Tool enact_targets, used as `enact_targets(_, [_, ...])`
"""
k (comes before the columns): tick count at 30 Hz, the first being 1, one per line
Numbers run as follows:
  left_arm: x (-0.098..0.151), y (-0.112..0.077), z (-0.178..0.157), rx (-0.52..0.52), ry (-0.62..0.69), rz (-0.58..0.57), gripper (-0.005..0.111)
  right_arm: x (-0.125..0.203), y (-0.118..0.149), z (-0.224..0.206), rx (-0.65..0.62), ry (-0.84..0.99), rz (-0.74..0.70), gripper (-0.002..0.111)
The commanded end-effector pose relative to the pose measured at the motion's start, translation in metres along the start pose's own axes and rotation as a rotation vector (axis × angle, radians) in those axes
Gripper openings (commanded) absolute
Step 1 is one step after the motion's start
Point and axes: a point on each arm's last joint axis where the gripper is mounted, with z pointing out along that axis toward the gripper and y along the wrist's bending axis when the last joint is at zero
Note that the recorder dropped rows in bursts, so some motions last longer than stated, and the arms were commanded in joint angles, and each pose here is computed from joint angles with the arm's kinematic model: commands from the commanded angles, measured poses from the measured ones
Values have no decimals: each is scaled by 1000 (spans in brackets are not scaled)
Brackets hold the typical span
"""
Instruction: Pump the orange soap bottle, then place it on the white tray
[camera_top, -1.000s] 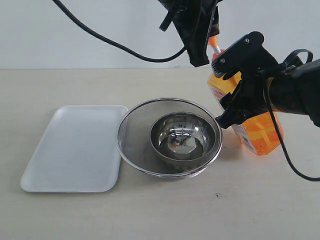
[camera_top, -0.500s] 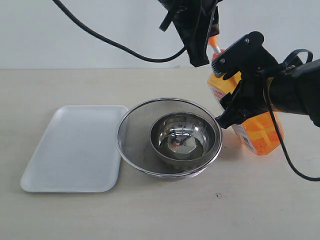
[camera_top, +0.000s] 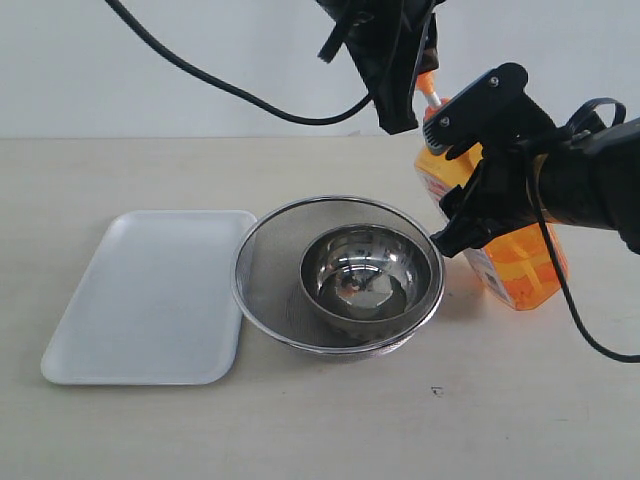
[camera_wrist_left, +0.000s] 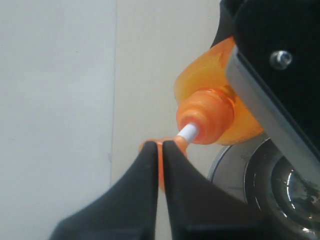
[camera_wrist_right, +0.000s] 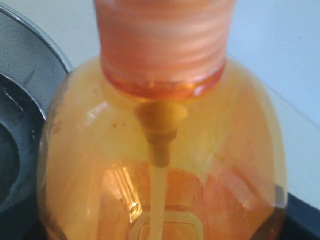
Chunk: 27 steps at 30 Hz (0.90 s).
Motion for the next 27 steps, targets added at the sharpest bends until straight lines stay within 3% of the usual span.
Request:
enact_targets(1, [4, -21, 23, 131, 40, -34, 5, -9, -1, -6, -26, -47, -4, 0])
enact_targets(17, [3, -8, -3, 52, 49, 18, 5, -9, -1, -6, -26, -47, -4, 0])
enact_targets(27, [2, 5, -31, -51, 63, 24, 5, -9, 0, -6, -37, -49, -4, 0])
